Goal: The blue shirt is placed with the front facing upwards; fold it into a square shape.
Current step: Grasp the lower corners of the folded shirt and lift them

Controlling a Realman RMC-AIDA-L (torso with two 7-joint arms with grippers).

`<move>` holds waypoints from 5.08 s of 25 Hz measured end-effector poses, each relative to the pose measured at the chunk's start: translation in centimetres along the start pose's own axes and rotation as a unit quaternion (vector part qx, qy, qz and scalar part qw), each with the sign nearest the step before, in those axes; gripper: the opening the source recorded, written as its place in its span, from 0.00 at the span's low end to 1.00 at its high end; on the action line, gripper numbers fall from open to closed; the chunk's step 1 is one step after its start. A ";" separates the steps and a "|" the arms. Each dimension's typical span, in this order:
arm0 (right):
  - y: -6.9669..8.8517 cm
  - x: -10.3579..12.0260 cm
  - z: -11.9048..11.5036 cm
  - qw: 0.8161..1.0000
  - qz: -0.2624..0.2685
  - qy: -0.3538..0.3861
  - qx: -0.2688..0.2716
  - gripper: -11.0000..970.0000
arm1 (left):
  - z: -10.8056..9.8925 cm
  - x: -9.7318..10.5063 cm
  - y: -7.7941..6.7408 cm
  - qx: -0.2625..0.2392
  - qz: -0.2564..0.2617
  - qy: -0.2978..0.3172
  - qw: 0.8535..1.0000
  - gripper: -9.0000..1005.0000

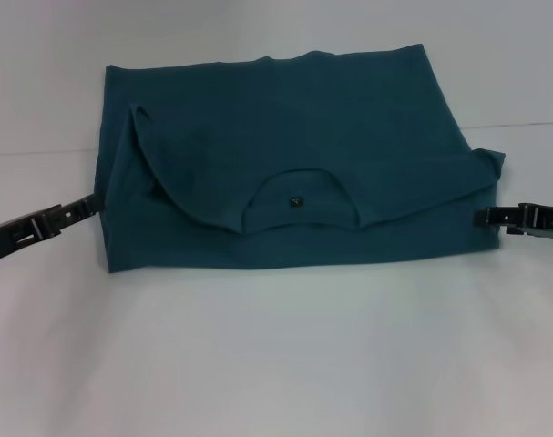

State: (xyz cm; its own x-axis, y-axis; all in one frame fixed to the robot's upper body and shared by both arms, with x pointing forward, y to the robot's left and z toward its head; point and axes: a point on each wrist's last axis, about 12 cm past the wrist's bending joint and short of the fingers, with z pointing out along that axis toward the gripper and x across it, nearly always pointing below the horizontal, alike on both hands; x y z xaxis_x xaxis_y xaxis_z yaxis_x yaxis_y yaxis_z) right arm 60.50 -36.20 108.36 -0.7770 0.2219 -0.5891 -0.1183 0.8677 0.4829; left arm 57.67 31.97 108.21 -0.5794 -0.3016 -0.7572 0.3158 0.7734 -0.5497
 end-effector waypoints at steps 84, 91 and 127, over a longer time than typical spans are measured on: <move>1.5 0.1 0.7 1.000 -0.008 -0.021 -0.022 0.03 | 6.0 3.2 -2.0 -0.065 0.134 0.093 0.984 0.78; 1.5 0.1 0.7 1.000 -0.008 -0.021 -0.022 0.03 | 6.3 3.1 -2.3 -0.060 0.141 0.096 0.984 0.76; 1.1 0.4 0.4 1.000 -0.008 -0.022 -0.017 0.03 | 6.3 2.6 -2.1 -0.073 0.161 0.096 0.980 0.01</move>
State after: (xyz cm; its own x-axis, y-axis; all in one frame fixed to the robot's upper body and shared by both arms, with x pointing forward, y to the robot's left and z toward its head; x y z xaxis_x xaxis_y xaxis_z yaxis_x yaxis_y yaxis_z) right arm 60.35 -35.00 108.38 -0.7475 0.2285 -0.6237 -0.1512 0.8558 0.4947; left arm 60.26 26.02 105.16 -0.6023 0.0710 -0.7951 0.4032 0.8867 -0.2262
